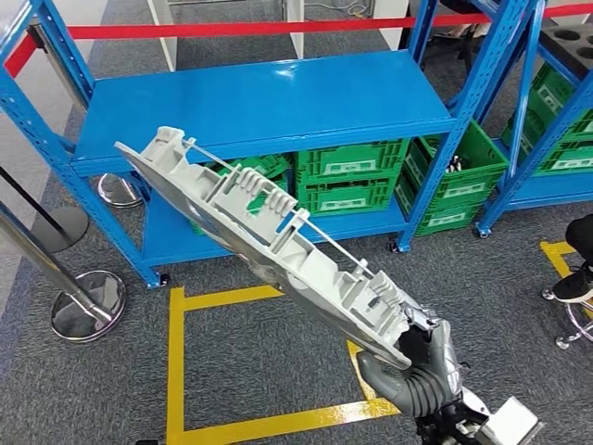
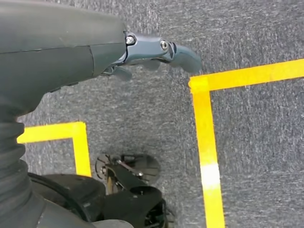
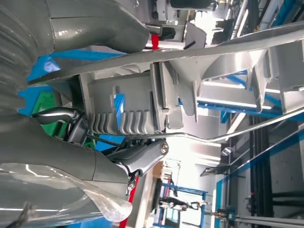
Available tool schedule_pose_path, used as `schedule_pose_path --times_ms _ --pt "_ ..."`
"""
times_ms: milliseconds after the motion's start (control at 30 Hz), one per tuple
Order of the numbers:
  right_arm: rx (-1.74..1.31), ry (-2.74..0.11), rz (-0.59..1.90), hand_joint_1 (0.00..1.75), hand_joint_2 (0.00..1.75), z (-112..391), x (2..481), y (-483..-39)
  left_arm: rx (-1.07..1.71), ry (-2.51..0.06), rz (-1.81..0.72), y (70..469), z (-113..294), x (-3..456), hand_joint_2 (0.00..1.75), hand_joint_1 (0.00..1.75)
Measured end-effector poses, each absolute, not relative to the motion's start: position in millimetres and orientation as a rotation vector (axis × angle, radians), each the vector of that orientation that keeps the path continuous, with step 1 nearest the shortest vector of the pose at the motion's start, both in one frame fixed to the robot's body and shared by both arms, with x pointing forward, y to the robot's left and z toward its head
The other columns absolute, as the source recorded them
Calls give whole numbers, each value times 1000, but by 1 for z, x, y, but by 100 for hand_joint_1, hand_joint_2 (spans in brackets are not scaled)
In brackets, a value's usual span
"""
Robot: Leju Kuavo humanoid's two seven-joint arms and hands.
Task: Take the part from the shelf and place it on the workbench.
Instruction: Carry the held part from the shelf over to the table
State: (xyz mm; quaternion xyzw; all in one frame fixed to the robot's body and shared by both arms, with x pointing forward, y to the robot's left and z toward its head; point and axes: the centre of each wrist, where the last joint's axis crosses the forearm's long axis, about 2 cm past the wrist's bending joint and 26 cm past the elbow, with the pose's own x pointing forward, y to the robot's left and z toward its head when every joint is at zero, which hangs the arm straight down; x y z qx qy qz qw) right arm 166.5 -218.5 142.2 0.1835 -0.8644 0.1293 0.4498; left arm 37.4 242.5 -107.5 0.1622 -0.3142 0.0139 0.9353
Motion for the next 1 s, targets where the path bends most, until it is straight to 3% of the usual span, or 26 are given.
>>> schedule_pose_path --times_ms 1000 --pt "430 -2141 310 175 175 144 167 -219 356 -648 -26 250 -108 39 175 0"
